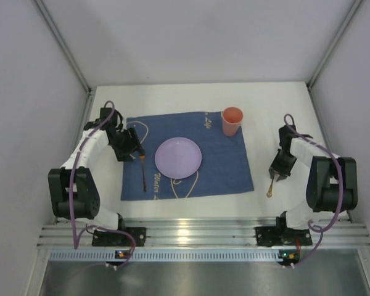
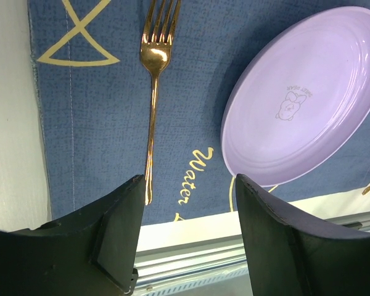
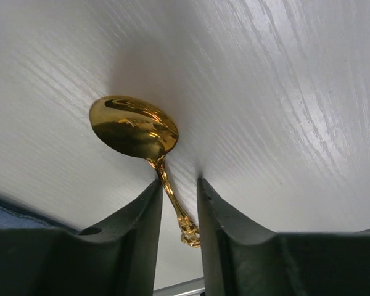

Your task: Set the dinner table for one person

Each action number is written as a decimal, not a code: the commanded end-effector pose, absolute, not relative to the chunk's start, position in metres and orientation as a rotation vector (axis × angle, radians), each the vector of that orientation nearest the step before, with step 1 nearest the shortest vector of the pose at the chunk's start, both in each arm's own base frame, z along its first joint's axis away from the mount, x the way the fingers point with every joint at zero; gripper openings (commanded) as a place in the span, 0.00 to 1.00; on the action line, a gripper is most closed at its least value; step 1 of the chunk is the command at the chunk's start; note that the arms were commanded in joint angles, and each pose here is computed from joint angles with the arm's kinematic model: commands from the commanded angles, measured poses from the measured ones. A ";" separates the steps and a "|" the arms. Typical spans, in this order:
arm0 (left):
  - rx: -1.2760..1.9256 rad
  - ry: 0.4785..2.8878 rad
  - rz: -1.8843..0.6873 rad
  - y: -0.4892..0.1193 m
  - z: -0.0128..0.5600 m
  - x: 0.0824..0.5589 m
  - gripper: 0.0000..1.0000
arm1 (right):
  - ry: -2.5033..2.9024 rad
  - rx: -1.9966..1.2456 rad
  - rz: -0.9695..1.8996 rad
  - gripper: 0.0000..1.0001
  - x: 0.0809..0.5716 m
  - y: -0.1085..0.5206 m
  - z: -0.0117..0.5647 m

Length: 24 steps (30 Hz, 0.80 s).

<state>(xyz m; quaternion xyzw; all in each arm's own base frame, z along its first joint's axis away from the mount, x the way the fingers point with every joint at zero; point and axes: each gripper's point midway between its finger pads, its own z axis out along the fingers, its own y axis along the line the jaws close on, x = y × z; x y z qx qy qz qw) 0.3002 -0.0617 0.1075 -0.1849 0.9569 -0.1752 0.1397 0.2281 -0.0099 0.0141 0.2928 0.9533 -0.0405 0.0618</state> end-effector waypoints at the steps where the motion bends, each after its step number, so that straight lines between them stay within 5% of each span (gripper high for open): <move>1: -0.505 2.739 -0.531 -0.063 0.106 0.310 0.65 | 2.798 0.862 -0.187 0.28 0.260 -0.028 0.011; 7: -0.509 2.726 -0.531 -0.063 0.107 0.317 0.64 | 2.864 0.831 -0.271 0.00 0.255 -0.036 -0.013; 15: -0.536 2.708 -0.551 -0.065 0.108 0.313 0.64 | 2.842 0.775 -0.345 0.00 0.271 -0.047 0.012; 24: -0.525 2.542 -0.543 -0.062 0.146 0.327 0.63 | 2.582 0.415 -0.282 0.00 0.328 0.015 0.166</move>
